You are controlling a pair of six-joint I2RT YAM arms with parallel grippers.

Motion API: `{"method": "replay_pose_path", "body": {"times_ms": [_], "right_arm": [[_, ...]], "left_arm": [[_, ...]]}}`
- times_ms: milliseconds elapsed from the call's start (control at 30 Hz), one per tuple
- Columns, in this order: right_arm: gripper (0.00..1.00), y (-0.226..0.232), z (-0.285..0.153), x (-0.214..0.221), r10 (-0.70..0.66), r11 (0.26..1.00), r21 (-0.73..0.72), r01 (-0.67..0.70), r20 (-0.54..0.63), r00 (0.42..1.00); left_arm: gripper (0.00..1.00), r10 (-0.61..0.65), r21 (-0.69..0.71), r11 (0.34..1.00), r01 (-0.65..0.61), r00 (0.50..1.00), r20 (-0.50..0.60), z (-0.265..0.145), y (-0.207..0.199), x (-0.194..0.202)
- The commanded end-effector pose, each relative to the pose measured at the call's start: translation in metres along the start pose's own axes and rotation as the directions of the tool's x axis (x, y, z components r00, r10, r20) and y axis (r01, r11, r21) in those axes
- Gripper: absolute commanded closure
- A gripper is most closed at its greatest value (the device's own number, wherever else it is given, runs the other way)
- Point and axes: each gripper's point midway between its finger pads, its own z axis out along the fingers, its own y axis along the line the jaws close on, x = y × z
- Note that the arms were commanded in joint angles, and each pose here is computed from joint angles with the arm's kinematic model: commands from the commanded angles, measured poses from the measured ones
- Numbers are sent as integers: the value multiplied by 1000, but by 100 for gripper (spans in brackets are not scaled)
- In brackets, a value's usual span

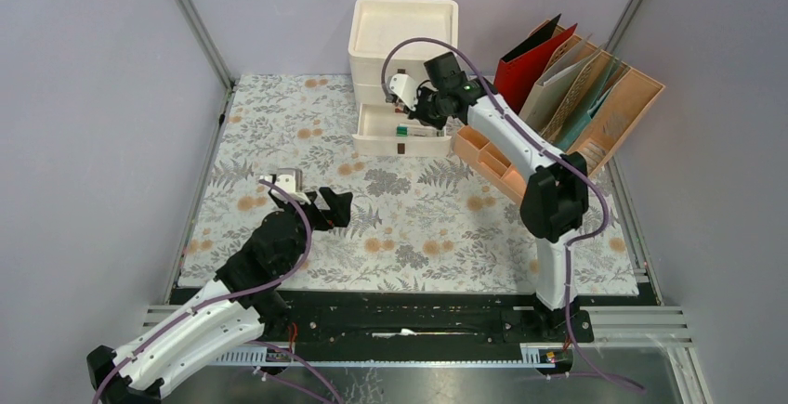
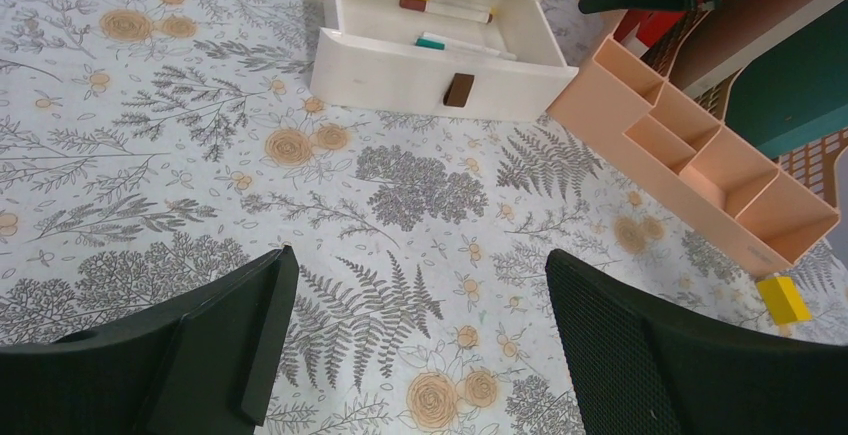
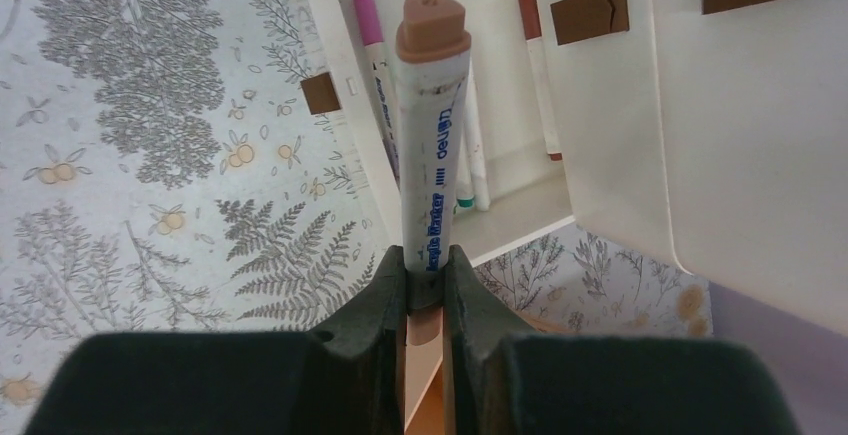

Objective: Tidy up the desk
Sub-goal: Place the stationery in the drawer.

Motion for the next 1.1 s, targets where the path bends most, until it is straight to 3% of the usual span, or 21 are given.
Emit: {"method": "replay_pose_path", "body": {"times_ms": [0, 433, 733, 867, 1067], "right_arm": [[100, -10, 13, -1, -56, 998, 31, 58, -47, 997], [99, -28, 57, 19, -102, 989, 93, 117, -148, 984], [63, -38, 63, 25, -74, 980, 164, 108, -200, 977], [57, -40, 49, 14, -41, 980, 185, 71, -164, 986], [57, -30, 2, -17, 34, 986, 165, -27, -41, 999]], "left_arm": [[1, -5, -27, 1000, 6, 1000, 27, -1, 5, -7], [1, -7, -41, 999, 8, 1000, 22, -1, 8, -4], [1, -19, -35, 999, 20, 1000, 19, -1, 6, -5], [1, -32, -28, 999, 33, 999, 20, -1, 4, -7], [1, -84, 26, 996, 84, 996, 25, -1, -10, -15]]}}
